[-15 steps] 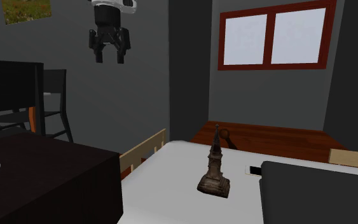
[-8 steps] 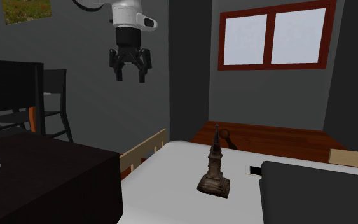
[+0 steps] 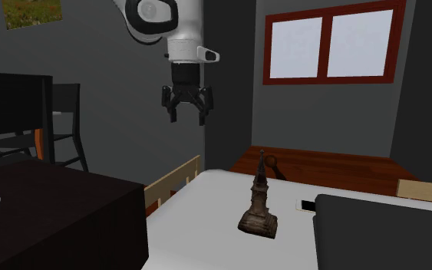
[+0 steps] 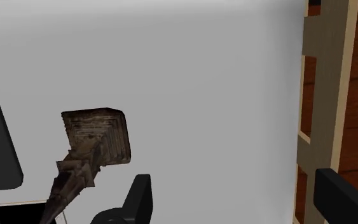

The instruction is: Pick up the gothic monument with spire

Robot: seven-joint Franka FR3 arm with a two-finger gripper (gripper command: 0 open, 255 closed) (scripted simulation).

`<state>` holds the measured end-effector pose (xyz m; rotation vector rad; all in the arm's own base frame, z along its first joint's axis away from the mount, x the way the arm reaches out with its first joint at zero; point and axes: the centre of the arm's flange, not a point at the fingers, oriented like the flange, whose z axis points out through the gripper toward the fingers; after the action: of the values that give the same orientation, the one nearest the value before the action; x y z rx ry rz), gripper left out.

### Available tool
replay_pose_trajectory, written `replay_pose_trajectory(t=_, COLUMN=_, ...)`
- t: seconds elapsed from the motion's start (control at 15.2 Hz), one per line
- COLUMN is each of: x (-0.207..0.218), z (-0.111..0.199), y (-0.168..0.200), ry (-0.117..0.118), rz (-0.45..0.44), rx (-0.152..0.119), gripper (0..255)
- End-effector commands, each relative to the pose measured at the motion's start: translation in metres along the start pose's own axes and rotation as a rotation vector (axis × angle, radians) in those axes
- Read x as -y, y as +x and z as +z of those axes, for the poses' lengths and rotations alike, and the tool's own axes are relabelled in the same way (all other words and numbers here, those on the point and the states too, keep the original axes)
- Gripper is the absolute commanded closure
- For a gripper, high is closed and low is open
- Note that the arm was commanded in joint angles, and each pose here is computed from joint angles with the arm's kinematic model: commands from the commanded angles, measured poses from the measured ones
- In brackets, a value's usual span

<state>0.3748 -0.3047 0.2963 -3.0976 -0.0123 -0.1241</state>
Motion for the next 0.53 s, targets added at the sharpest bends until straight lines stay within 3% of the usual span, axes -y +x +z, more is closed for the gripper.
replay_pose_trajectory(t=0.0, x=-0.019, z=0.019, y=0.003, ry=-0.004, rz=-0.003, rx=-0.012, gripper=0)
replay_pose_trajectory(t=0.46, x=-0.085, z=0.077, y=0.023, ry=-0.012, rz=-0.015, rx=-0.044, gripper=0)
